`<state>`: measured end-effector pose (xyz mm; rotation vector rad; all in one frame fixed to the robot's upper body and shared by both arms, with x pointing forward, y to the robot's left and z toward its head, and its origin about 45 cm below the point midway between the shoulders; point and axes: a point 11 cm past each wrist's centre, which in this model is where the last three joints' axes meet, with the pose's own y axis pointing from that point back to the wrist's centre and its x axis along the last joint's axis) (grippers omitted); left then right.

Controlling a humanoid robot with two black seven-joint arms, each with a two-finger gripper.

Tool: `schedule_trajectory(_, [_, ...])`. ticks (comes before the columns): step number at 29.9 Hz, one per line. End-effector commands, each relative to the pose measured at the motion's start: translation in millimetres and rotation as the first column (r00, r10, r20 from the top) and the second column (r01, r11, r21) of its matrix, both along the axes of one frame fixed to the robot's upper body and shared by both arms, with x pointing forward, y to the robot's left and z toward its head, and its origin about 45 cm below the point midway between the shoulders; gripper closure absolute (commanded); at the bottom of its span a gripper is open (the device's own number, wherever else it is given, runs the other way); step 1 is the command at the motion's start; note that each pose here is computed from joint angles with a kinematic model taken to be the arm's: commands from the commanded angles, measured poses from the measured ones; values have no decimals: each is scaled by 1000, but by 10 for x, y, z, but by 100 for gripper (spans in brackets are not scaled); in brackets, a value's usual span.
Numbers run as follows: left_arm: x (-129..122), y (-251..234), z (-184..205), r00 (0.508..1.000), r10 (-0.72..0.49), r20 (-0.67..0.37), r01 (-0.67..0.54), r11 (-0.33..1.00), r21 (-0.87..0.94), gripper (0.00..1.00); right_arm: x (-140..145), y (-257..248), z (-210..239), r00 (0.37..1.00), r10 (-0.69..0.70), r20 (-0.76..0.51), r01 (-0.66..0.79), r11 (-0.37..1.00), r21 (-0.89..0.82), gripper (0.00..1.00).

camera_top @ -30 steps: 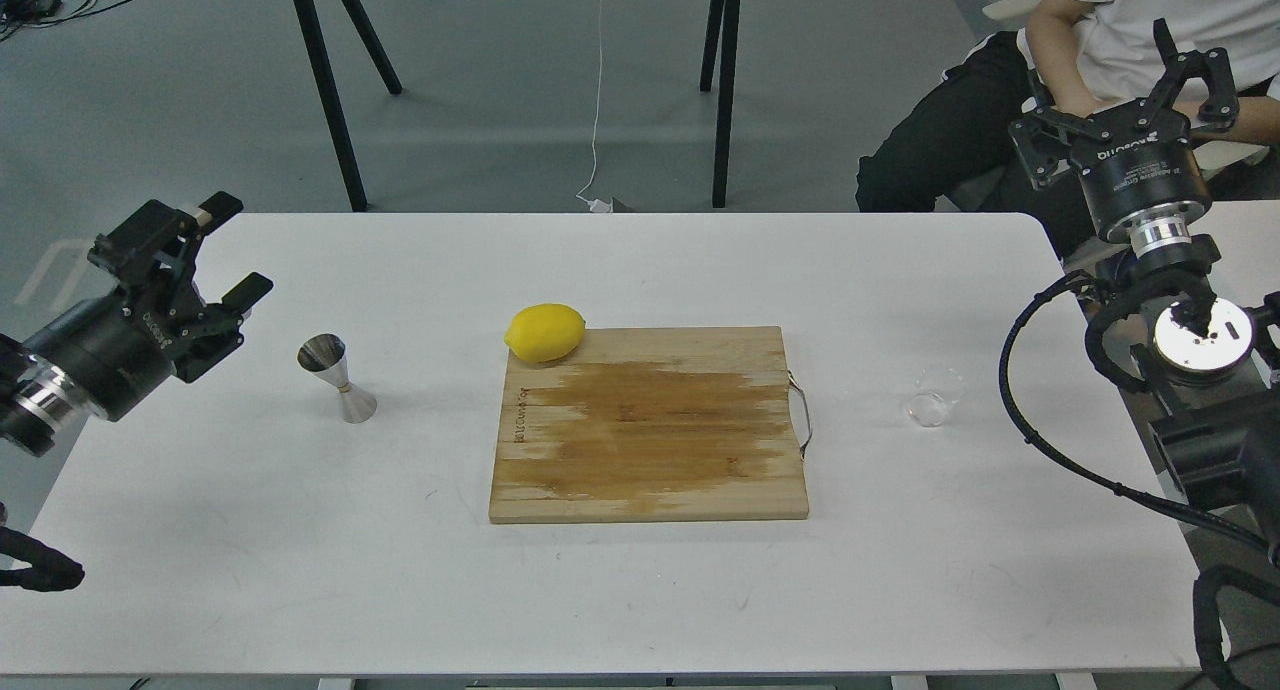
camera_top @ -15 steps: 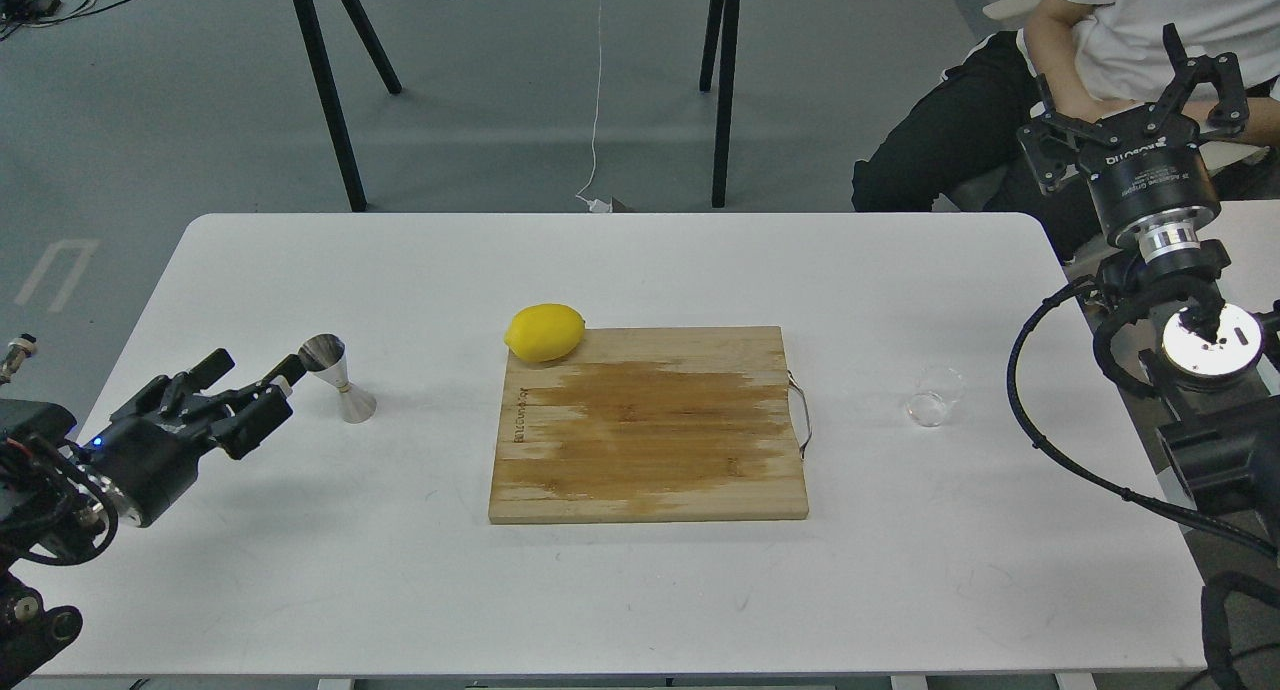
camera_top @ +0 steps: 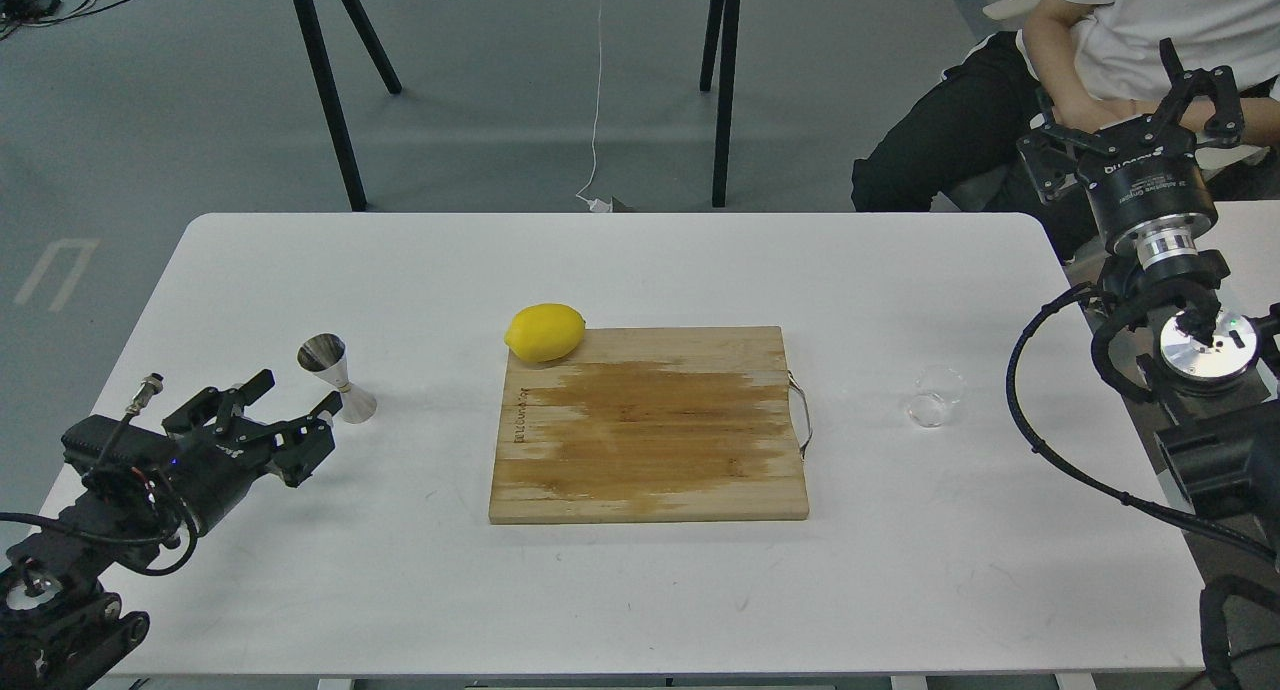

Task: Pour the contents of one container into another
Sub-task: 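Close the left gripper around the metal jigger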

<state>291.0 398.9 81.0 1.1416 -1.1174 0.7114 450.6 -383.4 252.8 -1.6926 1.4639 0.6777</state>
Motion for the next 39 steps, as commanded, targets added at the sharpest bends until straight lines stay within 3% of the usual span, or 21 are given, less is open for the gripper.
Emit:
schedule_trajectory(1, [69,-89,-94,1000,-6,-12,6,1000,8,14,-2,-16,8,1000,-2,0,2,1000,-3,0])
schedule_trajectory(21, [378,-207,-282,998,64,-19,-63,998,27,28,-31,-59,-29,1000,-8,-10,8,1000,-10,0])
schedule_trajectory(30, [378,-222,-328,997,73,-28,-72,997,30,65,-38,-110,-5,1000,-14,-8,14,1000,-20,0])
schedule_trajectory(39, [339,-230,-361,997,70,-37,-69,997,29,90,-42,-118,-9,1000,-15,-10,15,1000,-22,0])
